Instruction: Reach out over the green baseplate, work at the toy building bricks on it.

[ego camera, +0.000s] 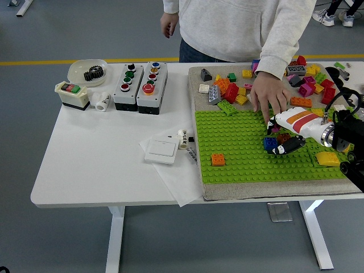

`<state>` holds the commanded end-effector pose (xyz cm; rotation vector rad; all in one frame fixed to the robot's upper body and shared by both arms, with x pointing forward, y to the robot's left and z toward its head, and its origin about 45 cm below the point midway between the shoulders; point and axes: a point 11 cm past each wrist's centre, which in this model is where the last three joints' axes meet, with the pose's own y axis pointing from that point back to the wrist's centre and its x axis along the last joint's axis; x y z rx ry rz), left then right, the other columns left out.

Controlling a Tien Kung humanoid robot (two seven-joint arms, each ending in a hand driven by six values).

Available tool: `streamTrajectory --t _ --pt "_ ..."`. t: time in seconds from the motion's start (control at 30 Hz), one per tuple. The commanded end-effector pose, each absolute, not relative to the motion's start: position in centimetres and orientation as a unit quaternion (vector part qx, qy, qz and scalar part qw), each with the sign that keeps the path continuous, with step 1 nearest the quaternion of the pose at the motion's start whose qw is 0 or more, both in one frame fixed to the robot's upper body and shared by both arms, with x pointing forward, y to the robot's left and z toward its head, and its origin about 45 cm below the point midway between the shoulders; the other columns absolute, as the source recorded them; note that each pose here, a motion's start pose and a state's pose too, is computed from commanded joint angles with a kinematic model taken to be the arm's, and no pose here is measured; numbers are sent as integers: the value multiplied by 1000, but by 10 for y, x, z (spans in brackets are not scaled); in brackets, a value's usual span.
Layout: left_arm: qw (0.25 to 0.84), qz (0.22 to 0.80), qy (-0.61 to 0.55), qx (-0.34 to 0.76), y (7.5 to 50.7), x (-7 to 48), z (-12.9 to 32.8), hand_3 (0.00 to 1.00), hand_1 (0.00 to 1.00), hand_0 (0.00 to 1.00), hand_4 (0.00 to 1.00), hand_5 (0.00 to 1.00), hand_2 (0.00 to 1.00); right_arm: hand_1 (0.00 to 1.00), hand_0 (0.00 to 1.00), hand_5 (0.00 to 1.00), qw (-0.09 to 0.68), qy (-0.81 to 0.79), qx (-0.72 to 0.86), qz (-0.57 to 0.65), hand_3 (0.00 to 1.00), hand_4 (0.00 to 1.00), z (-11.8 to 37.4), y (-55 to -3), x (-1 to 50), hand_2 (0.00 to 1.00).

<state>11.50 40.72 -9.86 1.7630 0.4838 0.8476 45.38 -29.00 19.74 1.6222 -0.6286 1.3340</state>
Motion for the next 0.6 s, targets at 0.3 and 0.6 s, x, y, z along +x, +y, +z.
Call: streamTrajectory --t 0.3,0.6 --pt "534 356 203 739 407 117 -98 595 731 739 658 594 735 606 705 529 466 -252 655 539 544 900 191 -294 453 640" --pt "535 356 202 739 407 118 -98 594 732 739 658 593 736 592 684 546 461 -257 656 539 537 857 189 -295 453 627"
